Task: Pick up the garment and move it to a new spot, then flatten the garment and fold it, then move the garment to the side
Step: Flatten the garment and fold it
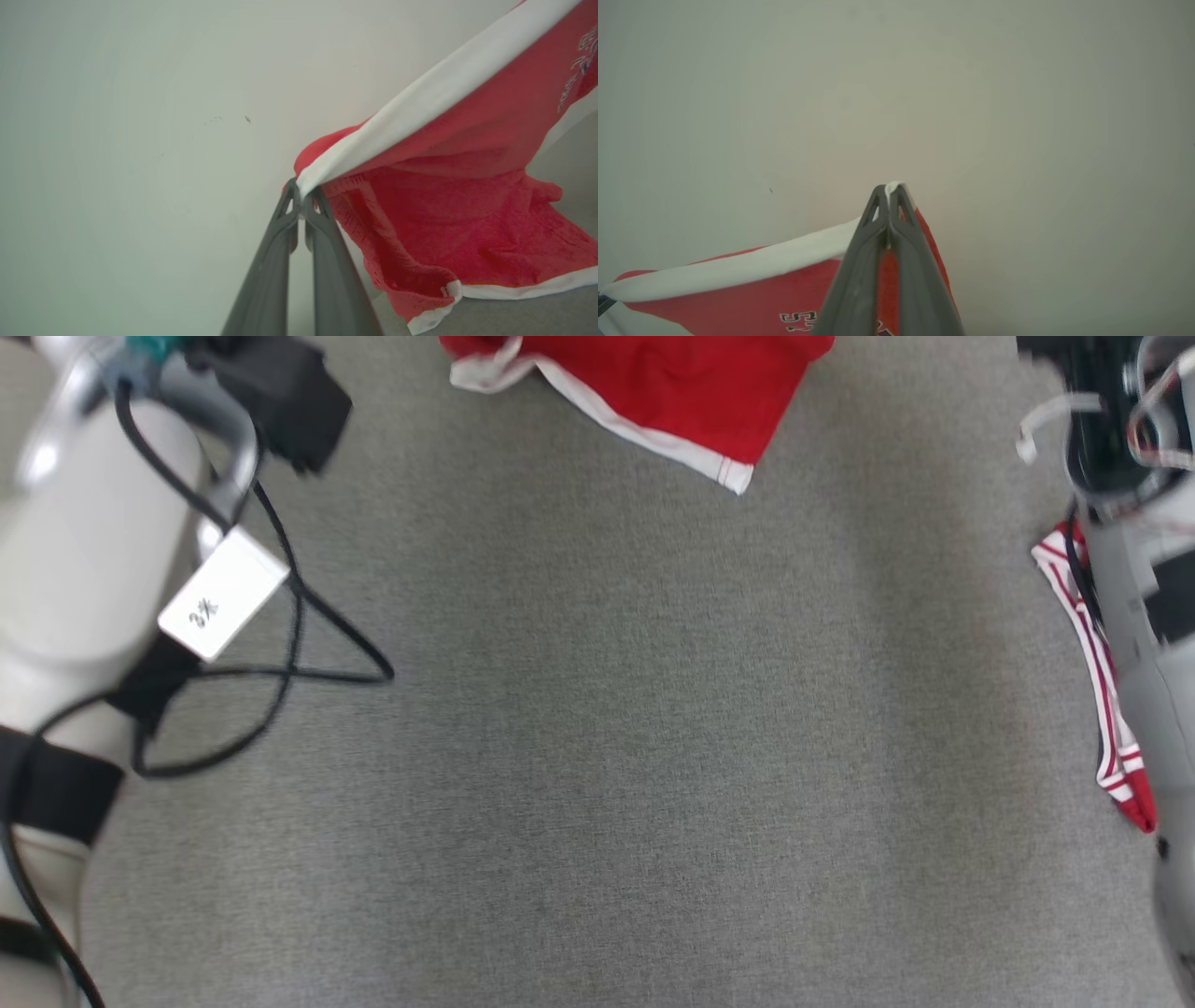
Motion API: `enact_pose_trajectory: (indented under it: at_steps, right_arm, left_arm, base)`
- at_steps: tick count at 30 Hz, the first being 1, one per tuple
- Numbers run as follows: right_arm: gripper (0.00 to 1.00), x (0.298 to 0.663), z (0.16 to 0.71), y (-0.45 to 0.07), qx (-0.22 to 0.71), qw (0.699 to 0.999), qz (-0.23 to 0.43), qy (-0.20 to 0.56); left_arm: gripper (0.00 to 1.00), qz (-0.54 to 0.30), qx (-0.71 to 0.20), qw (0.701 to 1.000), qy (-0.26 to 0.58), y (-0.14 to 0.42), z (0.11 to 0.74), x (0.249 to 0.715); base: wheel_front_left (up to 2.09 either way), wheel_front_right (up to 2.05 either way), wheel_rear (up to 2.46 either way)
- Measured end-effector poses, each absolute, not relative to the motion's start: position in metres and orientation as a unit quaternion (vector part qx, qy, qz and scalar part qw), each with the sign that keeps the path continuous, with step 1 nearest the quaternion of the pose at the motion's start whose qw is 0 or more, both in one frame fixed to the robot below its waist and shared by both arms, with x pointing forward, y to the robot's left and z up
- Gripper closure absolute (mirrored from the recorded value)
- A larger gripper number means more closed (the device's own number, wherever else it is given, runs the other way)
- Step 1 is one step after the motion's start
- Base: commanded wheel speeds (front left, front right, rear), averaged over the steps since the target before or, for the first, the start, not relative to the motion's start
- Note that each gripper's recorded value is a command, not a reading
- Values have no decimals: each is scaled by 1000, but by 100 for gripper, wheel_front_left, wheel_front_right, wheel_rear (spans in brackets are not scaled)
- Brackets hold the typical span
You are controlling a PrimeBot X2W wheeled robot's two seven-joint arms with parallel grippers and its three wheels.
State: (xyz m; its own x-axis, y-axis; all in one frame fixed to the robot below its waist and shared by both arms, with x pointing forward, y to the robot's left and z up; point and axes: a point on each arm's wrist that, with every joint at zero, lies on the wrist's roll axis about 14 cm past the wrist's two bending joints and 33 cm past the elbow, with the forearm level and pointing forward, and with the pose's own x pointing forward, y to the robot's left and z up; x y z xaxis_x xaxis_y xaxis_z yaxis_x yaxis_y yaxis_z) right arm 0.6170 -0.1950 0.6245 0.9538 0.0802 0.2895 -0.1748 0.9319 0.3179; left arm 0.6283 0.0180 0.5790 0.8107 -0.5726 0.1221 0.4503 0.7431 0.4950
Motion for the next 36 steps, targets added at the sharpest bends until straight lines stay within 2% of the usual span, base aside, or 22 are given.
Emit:
enact_pose_trajectory:
  at_steps: [5, 9, 10, 15, 25, 36]
  right_arm:
    - [100, 591, 587, -196, 170, 981, 89, -39]
    - [100, 556, 550, -198, 146, 981, 108, 60]
    - [100, 556, 550, -198, 146, 981, 108, 60]
    - [100, 508, 516, -206, 123, 972, 119, 159]
    - [100, 428, 500, -213, 99, 951, 124, 266]
    - [100, 359, 467, -203, 114, 916, 117, 366]
  left_arm:
    - [100, -290, 201, 929, -111, 20, 565, 597]
    - [100, -313, 206, 925, -61, 27, 536, 561]
    - [100, -313, 206, 925, -61, 27, 536, 561]
    - [100, -337, 220, 916, -8, 34, 506, 507]
    - [100, -360, 211, 907, 59, 39, 484, 411]
    - [100, -353, 174, 911, 125, 46, 462, 347]
  base:
    - [0, 0, 0]
    - [0, 0, 0]
    - [0, 0, 0]
    - [0, 0, 0]
    - [0, 0, 0]
    - [0, 0, 0]
